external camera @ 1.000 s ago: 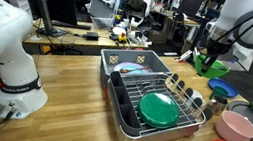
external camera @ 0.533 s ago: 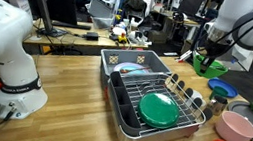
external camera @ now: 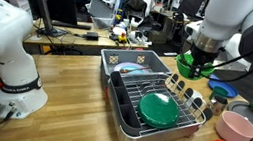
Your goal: Move the light-green bowl to the left
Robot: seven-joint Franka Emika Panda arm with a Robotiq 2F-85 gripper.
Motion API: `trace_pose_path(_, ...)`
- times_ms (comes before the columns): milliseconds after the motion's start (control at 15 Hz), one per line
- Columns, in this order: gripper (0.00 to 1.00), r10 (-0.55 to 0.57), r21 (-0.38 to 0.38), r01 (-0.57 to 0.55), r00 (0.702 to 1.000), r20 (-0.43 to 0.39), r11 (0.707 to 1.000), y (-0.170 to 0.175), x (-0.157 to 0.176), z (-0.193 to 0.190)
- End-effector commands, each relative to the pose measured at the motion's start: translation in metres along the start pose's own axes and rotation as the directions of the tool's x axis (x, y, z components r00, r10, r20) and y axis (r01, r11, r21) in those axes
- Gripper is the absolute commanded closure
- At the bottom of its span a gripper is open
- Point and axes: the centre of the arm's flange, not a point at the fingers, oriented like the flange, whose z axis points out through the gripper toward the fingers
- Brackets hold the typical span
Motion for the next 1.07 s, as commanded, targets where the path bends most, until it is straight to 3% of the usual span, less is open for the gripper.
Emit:
trace_pose_path(0, 0.99, -0.114, -0.024, 0.113, 0.992, -0.057, 0.993, -0.032, -0.015, -0.027)
trace_pose_path(133, 0.99, -0.179, -0.031, 0.177, 0.979, -0.097, 0.984, -0.046, -0.02, -0.041)
trace_pose_path(333, 0.99, -0.327, -0.082, 0.318, 0.932, -0.156, 0.945, -0.05, -0.033, -0.049)
trace_pose_path(400, 0.99, -0.245, -0.045, 0.242, 0.963, -0.112, 0.969, -0.054, -0.013, -0.044)
trace_pose_path(467, 0.96, -0.254, -0.047, 0.25, 0.96, -0.117, 0.967, -0.055, -0.016, -0.046)
trace_pose_path(933, 0.99, -0.251, -0.042, 0.248, 0.961, -0.115, 0.968, -0.057, -0.014, -0.043)
trace_pose_path(1000, 0.99, -0.289, -0.052, 0.285, 0.951, -0.11, 0.957, -0.062, -0.013, -0.044)
